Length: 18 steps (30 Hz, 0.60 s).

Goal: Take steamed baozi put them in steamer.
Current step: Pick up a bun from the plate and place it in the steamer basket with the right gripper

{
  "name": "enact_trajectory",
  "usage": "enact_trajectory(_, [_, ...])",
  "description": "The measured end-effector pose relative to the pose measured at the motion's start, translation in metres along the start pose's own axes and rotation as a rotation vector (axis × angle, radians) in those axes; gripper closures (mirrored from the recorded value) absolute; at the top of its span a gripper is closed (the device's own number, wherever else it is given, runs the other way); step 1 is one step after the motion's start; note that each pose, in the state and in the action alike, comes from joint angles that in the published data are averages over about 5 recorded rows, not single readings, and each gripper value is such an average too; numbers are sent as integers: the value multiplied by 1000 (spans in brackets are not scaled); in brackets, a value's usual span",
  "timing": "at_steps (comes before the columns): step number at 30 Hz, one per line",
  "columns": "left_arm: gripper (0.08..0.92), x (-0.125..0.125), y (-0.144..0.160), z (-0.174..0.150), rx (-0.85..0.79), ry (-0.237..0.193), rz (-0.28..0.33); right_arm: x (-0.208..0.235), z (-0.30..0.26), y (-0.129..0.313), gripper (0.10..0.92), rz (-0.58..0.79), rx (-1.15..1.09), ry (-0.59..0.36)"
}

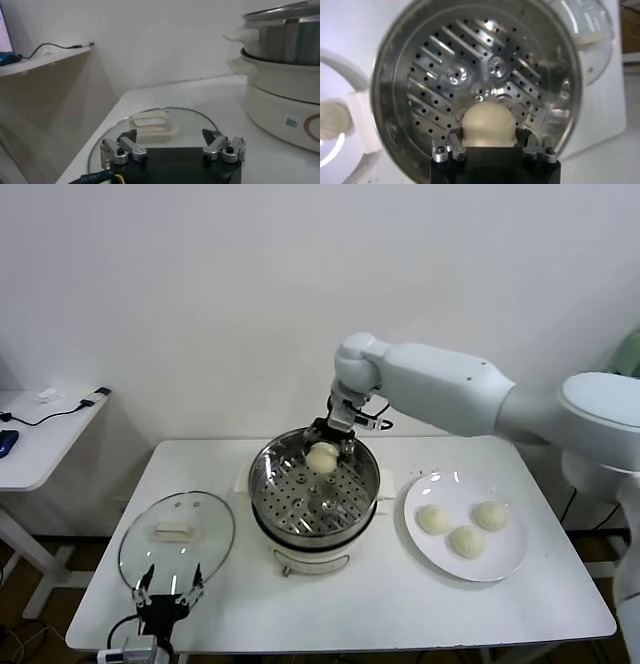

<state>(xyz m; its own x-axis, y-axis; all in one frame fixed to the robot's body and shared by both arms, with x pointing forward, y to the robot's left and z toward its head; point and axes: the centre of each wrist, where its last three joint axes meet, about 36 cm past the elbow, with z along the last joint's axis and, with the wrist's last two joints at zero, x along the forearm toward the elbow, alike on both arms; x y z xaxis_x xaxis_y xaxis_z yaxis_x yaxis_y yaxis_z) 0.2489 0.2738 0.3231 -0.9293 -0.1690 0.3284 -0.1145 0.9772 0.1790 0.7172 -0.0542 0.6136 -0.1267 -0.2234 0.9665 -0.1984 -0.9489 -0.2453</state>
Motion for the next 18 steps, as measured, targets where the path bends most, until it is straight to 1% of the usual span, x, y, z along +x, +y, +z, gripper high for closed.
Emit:
enact_trajectory(8, [177, -1, 0, 0, -1, 0, -2, -23, 11, -5, 333, 9, 2, 5])
enact_trajectory(10, [177, -1, 0, 0, -2, -1, -4, -27, 12, -6, 318, 8, 4, 3])
enact_trajectory(15, [177, -1, 2, -1, -3, -3, -4, -29, 15, -7, 220, 11, 8, -2])
enact_trajectory(18, [177, -1, 2, -1, -3, -3, -4, -27, 16, -7, 202, 18, 8, -8])
